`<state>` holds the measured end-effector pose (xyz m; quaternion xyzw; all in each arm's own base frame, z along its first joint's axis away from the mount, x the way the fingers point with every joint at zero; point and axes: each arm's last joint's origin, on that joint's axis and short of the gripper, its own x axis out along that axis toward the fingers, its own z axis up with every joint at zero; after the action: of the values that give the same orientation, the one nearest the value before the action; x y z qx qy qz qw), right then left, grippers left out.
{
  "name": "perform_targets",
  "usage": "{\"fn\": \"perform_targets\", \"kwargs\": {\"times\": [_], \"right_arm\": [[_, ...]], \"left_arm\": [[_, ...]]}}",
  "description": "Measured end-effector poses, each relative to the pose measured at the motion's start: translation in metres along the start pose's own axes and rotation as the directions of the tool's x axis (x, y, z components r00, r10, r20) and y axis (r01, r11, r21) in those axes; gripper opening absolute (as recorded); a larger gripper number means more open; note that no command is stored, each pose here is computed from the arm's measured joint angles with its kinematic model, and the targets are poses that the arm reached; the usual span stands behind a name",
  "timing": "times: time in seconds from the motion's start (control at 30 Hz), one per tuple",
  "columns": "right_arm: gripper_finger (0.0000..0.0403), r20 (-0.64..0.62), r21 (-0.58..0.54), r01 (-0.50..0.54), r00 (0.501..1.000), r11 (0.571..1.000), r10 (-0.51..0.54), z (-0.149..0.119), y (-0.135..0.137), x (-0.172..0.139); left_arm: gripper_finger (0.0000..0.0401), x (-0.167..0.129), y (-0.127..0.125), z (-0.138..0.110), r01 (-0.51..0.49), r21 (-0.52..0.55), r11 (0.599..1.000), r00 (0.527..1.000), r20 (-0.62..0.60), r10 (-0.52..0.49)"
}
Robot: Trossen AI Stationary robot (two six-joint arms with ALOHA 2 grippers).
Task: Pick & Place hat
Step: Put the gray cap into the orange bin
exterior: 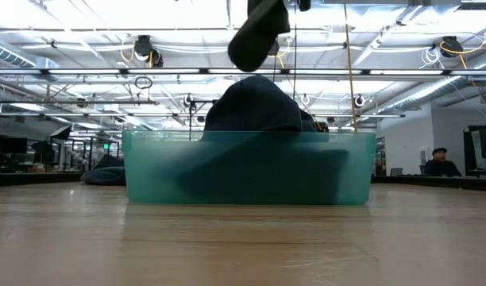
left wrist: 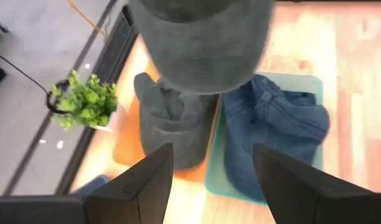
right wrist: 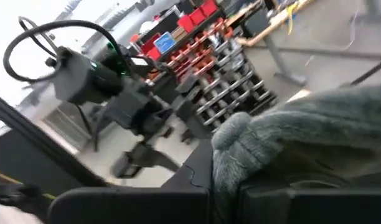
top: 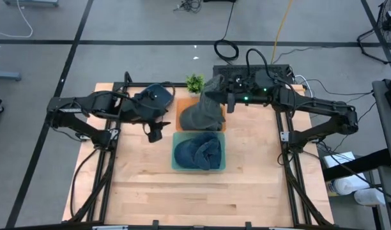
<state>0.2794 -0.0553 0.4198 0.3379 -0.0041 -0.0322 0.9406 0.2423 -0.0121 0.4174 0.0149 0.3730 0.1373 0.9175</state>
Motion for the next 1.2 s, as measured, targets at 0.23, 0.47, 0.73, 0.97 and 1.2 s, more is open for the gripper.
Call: {"fn": "perform_targets", "kwargs": {"times": [0.23, 0.47, 0.73, 0.97, 1.2], "right_arm": [[0.0, 0.013, -0.256, 0.054, 0.999, 0.965, -0.053, 0.003, -0.008, 0.0], [0.0, -0.041, -0.481, 0.111, 0.988, 0.869, -0.148, -0.001, -0.031, 0.01], [0.0, -0.081, -0.693, 0.086, 0.977, 0.716, -0.196, -0.008, -0.046, 0.022], [0.0, -0.109, -0.83, 0.059, 0.958, 0.554, -0.265, -0.017, -0.059, 0.035], [0.0, -0.161, -0.868, 0.019, 0.935, 0.496, -0.317, -0.03, -0.075, 0.05]], "left_arm": [[0.023, -0.007, 0.0, 0.004, 0.034, -0.054, 0.998, 0.997, 0.064, -0.031], [0.023, -0.01, 0.001, 0.008, 0.057, -0.078, 0.995, 0.992, 0.114, -0.048], [0.023, -0.01, 0.001, 0.008, 0.067, -0.082, 0.994, 0.992, 0.114, -0.057], [0.023, -0.01, 0.0, 0.007, 0.066, -0.081, 0.995, 0.992, 0.11, -0.057], [0.023, -0.01, 0.001, 0.007, 0.064, -0.072, 0.995, 0.993, 0.105, -0.057]]}}
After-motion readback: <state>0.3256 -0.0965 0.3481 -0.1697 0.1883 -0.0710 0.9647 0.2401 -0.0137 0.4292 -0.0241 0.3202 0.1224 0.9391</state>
